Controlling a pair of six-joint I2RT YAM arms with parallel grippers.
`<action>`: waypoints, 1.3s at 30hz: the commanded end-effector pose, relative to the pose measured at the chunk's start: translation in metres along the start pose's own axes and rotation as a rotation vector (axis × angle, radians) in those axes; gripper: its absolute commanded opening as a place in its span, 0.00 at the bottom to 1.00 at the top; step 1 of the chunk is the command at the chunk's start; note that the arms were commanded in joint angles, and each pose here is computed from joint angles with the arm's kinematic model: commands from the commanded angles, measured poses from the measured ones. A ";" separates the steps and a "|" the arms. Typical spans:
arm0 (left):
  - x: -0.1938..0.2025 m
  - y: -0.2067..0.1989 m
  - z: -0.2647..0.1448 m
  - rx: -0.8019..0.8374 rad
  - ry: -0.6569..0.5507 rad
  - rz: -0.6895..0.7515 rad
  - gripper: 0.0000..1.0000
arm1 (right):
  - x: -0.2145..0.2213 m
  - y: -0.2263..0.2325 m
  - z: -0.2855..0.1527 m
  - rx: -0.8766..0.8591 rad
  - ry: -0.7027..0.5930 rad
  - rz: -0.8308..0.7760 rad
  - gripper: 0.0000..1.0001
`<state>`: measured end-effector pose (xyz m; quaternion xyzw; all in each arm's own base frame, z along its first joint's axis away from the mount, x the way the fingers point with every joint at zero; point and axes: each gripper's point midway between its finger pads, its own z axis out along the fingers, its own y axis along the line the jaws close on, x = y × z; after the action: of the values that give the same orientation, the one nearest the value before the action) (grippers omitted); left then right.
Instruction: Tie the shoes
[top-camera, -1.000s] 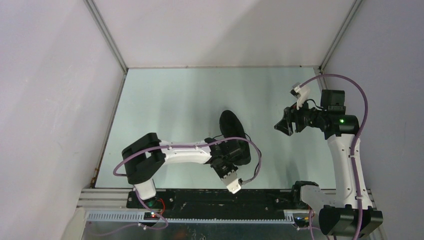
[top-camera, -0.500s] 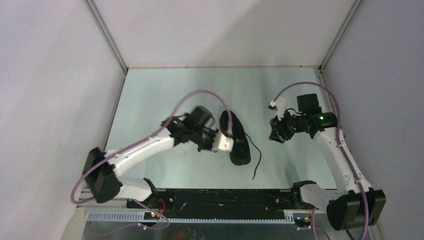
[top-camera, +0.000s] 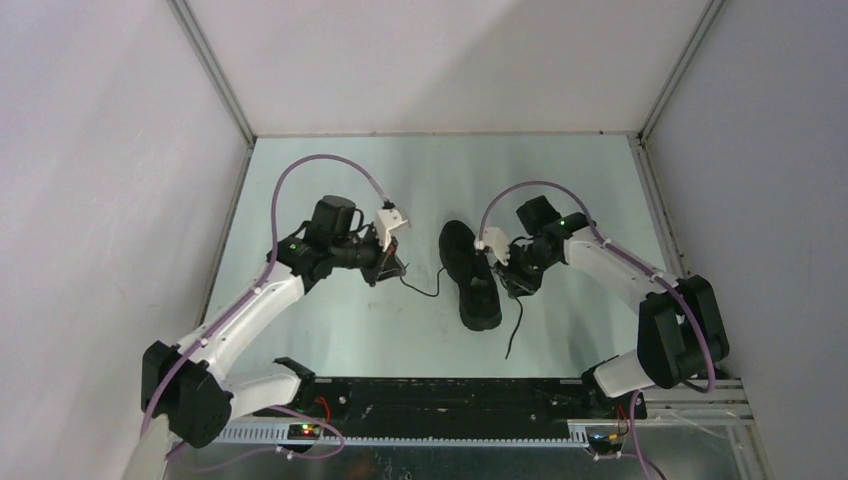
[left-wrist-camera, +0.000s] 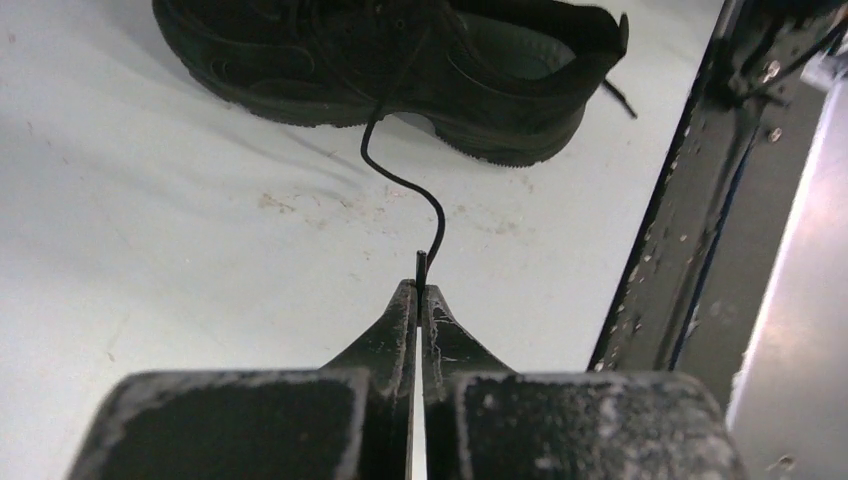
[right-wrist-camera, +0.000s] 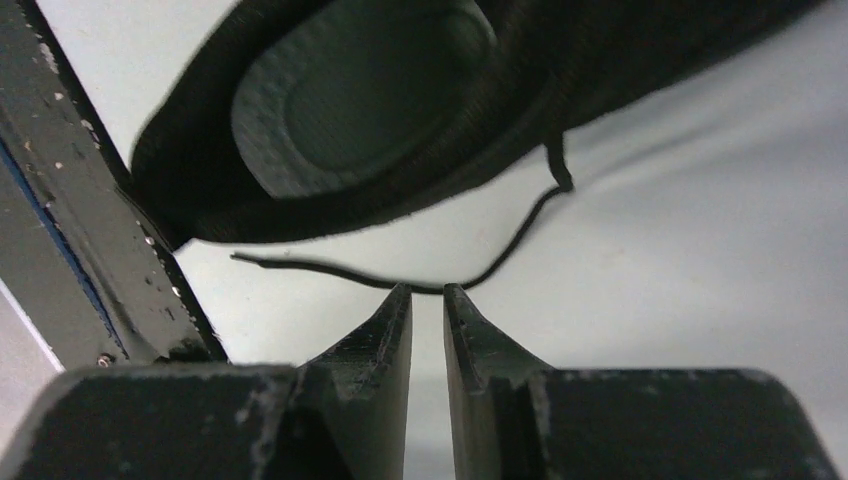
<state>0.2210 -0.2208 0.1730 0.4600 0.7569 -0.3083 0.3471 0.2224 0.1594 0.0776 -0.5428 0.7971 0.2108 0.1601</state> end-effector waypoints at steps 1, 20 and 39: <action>-0.040 -0.001 -0.017 -0.010 -0.214 -0.156 0.00 | -0.020 0.015 0.011 -0.061 -0.047 -0.041 0.20; -0.071 0.010 -0.030 0.003 -0.312 -0.117 0.00 | -0.081 0.050 -0.005 -0.145 -0.141 -0.053 0.21; -0.054 0.025 -0.007 0.036 -0.204 -0.145 0.00 | 0.047 0.057 -0.020 -0.063 0.127 -0.799 0.29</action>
<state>0.2538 -0.2292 0.2075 0.3574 0.7557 -0.3909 0.3852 0.1612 0.1331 0.1009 -0.7209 0.6405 0.1746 0.1989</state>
